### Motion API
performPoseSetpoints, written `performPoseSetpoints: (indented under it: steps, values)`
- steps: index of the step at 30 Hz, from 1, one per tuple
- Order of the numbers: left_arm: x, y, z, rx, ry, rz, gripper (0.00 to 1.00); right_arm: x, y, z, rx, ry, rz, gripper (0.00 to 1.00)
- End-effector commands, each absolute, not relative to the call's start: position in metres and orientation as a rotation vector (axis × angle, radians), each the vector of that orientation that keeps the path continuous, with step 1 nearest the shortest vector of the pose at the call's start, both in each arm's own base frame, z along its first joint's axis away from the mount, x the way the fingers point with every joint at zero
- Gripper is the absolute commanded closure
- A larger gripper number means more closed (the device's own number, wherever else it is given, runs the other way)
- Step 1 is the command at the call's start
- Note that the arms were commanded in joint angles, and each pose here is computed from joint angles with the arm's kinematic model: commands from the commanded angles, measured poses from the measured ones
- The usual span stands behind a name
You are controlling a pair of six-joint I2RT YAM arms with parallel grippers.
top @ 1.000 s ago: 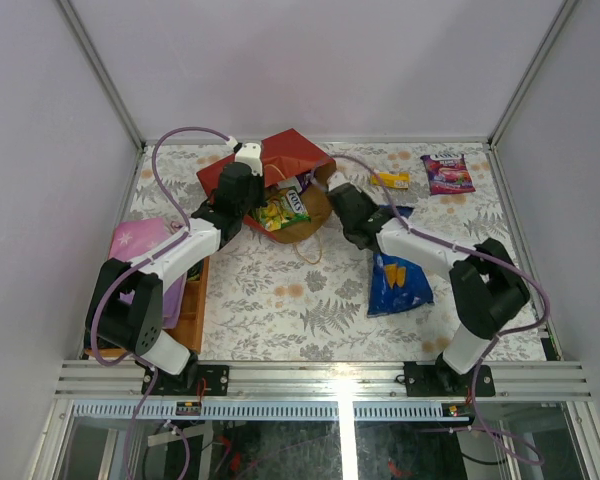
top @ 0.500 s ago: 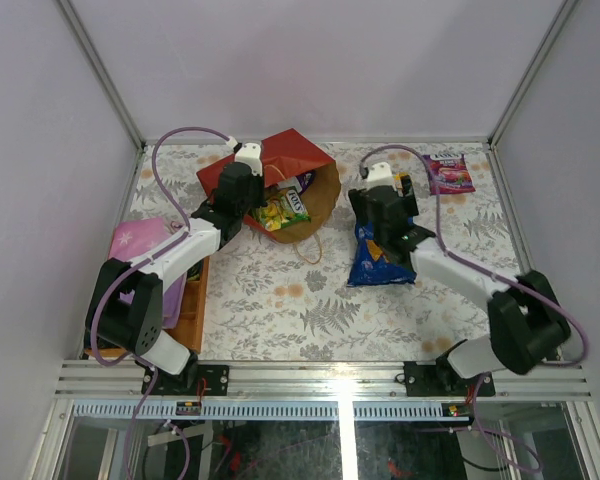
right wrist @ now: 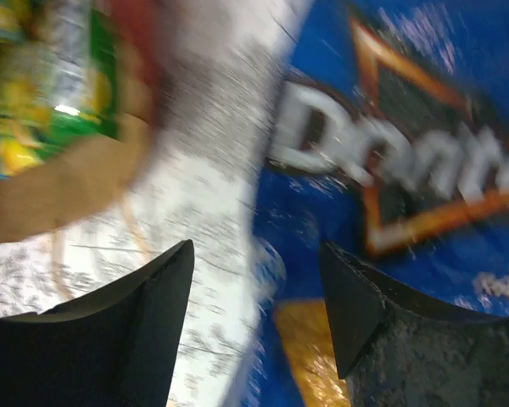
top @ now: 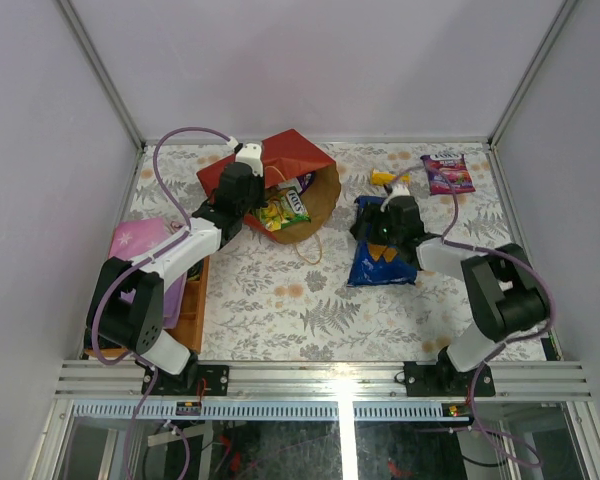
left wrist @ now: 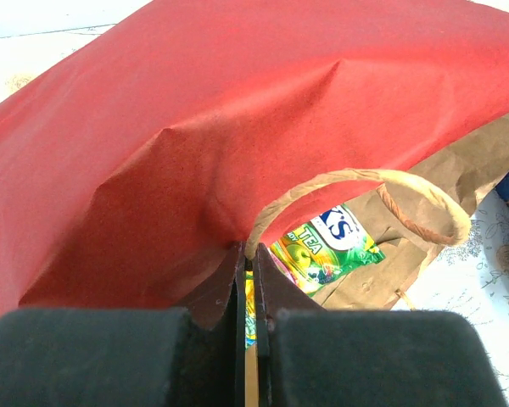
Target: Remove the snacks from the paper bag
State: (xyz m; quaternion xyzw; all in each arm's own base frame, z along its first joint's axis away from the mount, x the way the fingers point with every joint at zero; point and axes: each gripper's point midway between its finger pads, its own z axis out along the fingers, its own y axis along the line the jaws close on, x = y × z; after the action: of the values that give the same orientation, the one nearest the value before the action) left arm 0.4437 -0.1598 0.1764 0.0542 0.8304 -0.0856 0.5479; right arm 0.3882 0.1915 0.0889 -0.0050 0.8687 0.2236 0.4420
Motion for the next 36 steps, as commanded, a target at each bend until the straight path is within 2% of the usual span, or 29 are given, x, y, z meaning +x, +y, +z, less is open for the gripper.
performPoseSetpoints:
  steps: [1,5,10,13,20,23,24,28,31,36]
  values:
    - [0.448,-0.148,0.183,0.096,1.959,-0.172,1.00,0.372,0.176,0.036,0.373,2.246,0.867,0.32]
    - [0.448,-0.147,0.182,0.094,1.960,-0.163,1.00,0.348,0.135,-0.006,0.670,2.284,0.893,0.31]
    - [0.449,-0.148,0.180,0.097,1.966,-0.172,1.00,0.322,0.088,-0.017,0.838,2.309,0.793,0.24]
    - [0.449,-0.150,0.180,0.096,1.966,-0.181,1.00,0.315,0.062,-0.008,0.883,2.314,0.673,0.17]
    - [0.451,-0.153,0.178,0.100,1.977,-0.195,1.00,0.319,0.004,0.055,0.837,2.235,0.278,0.11]
    - [0.451,-0.156,0.177,0.101,1.980,-0.208,1.00,0.338,-0.001,0.085,0.803,2.138,0.277,0.10]
    - [0.451,-0.156,0.177,0.102,1.981,-0.210,1.00,0.347,0.000,0.095,0.781,2.119,0.294,0.11]
    - [0.450,-0.156,0.178,0.104,1.984,-0.211,1.00,0.386,0.019,0.133,0.572,2.138,0.310,0.29]
    - [0.450,-0.156,0.179,0.102,1.982,-0.209,1.00,0.408,0.036,0.143,0.387,2.218,0.198,0.34]
    - [0.450,-0.154,0.177,0.103,1.987,-0.199,1.00,0.424,0.063,0.107,0.314,2.330,0.229,0.48]
